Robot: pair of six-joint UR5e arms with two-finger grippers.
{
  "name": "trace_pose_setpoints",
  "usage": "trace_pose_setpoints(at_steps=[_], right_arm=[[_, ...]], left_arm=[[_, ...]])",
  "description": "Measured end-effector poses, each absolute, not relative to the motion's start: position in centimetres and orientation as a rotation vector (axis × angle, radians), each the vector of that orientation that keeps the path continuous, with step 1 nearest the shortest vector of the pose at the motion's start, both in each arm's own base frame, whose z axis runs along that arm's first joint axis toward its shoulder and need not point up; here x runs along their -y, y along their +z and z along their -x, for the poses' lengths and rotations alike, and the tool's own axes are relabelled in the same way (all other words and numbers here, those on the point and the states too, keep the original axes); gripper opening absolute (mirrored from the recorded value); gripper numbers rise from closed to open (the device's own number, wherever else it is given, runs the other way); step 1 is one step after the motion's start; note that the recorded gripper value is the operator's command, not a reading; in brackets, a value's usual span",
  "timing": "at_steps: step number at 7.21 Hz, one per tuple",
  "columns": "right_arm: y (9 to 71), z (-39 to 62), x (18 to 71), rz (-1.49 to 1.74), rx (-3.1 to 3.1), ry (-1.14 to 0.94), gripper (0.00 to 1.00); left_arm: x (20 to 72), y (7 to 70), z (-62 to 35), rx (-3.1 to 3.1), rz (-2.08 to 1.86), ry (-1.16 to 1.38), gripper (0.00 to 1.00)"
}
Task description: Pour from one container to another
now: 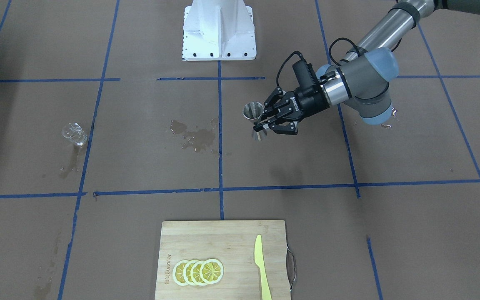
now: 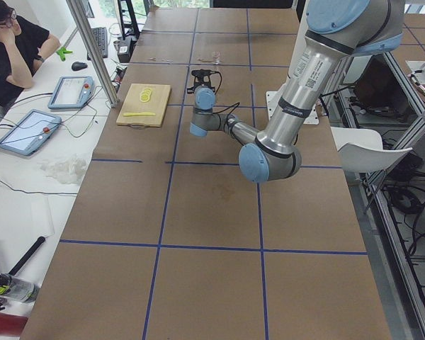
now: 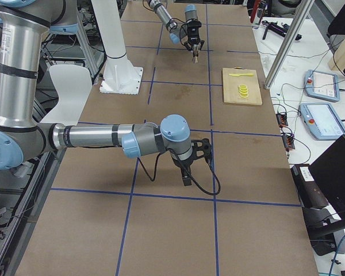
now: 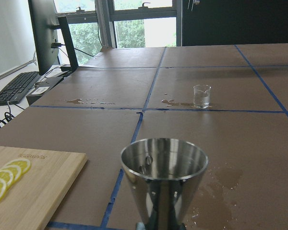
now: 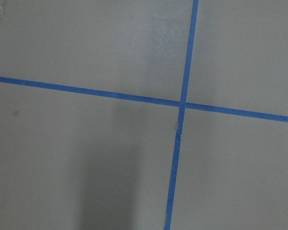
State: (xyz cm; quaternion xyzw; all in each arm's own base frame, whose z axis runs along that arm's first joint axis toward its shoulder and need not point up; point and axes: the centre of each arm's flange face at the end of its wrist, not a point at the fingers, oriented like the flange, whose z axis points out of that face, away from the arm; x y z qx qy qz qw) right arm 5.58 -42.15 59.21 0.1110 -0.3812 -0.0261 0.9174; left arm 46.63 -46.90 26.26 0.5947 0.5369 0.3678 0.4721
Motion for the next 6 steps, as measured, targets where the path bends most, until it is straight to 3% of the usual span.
trace_pose_setpoints(at_steps=[3,6], right_arm=[[59.4,-5.6,42.0,-0.223,0.784,-0.049,1.00],[58.8,-5.6,42.1,-0.235,0.788,-0.055,1.00]], left_arm=[[46.1,22.3,-51.9,-1.320,-1.457,0.863,0.00],[46.2,22.1,-52.8,-1.316,-1.447,0.861,0.00]])
